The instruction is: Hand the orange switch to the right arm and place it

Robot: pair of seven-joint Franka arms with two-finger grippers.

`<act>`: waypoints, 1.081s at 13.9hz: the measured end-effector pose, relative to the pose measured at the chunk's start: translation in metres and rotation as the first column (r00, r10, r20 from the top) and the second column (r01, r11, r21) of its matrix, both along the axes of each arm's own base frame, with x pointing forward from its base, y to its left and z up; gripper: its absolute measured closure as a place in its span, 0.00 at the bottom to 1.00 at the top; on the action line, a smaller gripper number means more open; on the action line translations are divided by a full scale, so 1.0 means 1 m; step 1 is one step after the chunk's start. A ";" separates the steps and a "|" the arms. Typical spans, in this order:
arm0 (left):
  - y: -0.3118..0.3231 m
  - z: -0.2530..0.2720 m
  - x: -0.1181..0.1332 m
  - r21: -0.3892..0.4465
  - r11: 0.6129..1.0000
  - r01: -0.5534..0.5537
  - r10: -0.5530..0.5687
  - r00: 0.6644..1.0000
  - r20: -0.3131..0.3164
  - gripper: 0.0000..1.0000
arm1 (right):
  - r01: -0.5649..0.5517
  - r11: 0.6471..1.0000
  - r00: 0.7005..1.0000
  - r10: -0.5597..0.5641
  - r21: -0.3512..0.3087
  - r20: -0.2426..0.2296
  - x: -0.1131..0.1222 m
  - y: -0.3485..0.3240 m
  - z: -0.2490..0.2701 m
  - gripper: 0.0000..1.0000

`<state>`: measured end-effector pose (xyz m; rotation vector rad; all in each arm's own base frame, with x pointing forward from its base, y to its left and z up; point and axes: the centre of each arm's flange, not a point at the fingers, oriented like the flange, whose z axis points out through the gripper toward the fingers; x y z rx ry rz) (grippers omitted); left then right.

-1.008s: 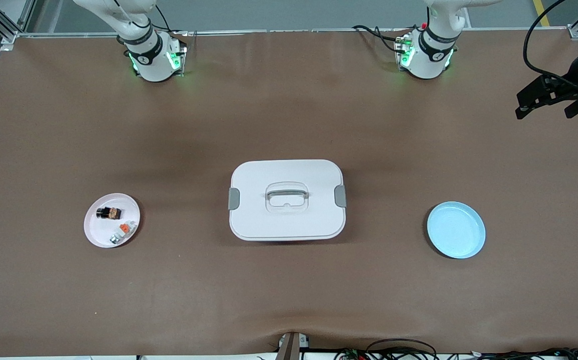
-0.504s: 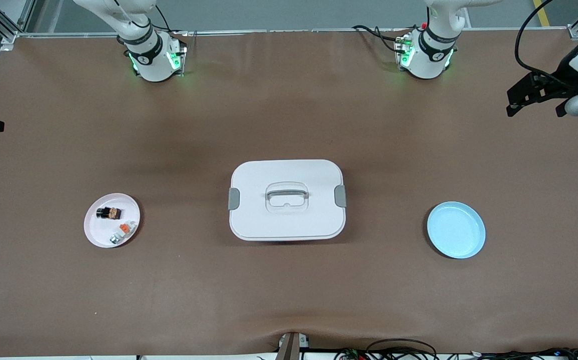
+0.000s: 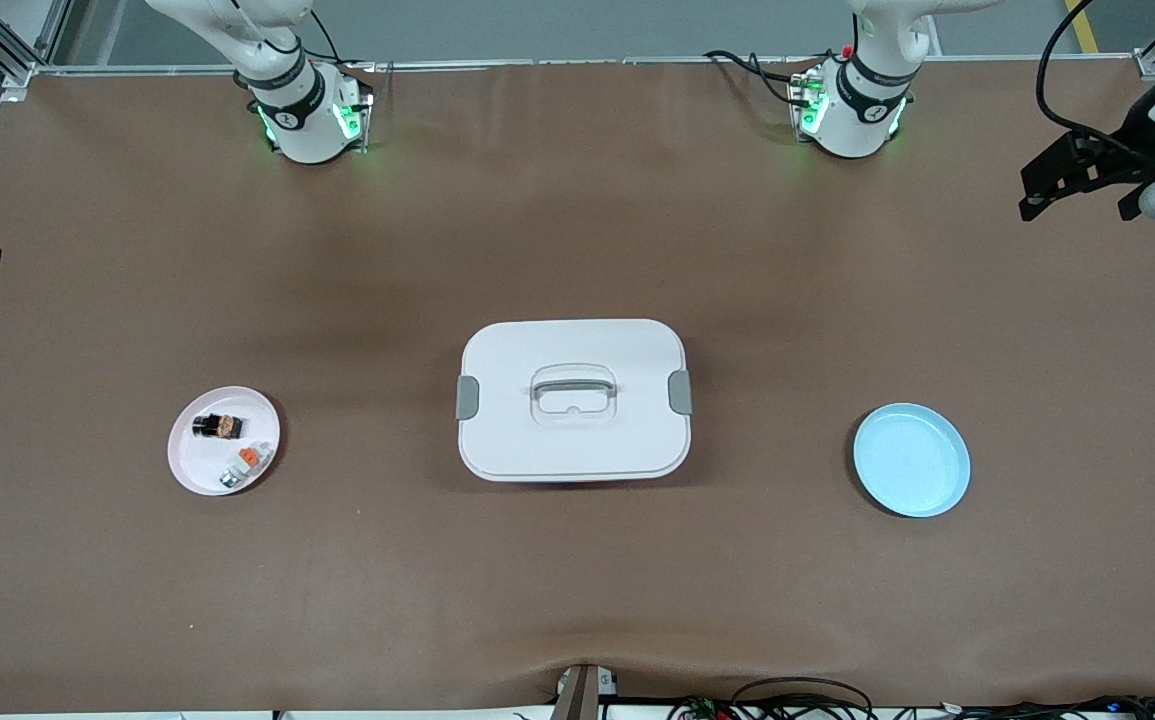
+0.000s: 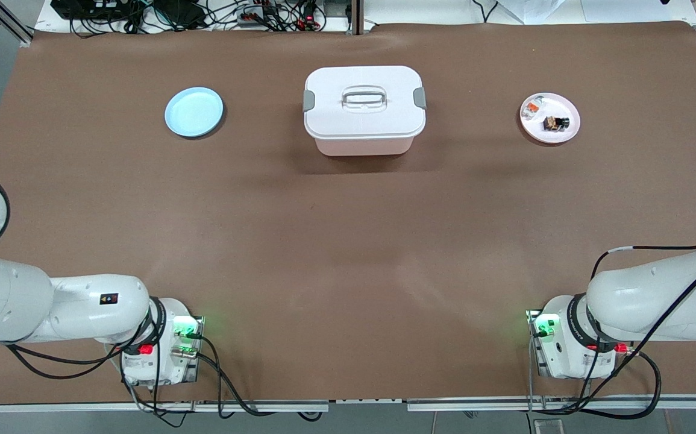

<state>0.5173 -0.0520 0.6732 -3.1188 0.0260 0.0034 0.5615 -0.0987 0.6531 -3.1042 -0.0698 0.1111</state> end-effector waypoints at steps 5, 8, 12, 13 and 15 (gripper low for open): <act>0.008 0.000 0.001 0.000 1.000 -0.015 0.015 1.000 0.000 0.00 | -0.036 0.999 0.999 0.036 -0.003 0.032 -0.006 0.021 0.004 0.00; 0.008 0.000 0.001 0.000 1.000 -0.015 0.015 1.000 0.000 0.00 | -0.031 1.000 0.999 0.031 -0.005 0.032 -0.011 0.043 0.006 0.00; 0.008 0.000 0.001 0.000 1.000 -0.015 0.015 1.000 0.000 0.00 | -0.017 1.000 0.999 0.017 -0.006 0.036 -0.012 0.048 0.009 0.00; 0.008 0.000 0.001 0.000 1.000 -0.015 0.015 1.000 0.000 0.00 | -0.011 1.000 0.999 0.011 -0.007 0.037 -0.013 0.046 0.009 0.00; 0.008 0.000 0.001 0.000 1.000 -0.015 0.015 1.000 0.000 0.00 | 0.028 1.000 0.999 -0.027 -0.008 0.043 -0.016 0.041 0.013 0.00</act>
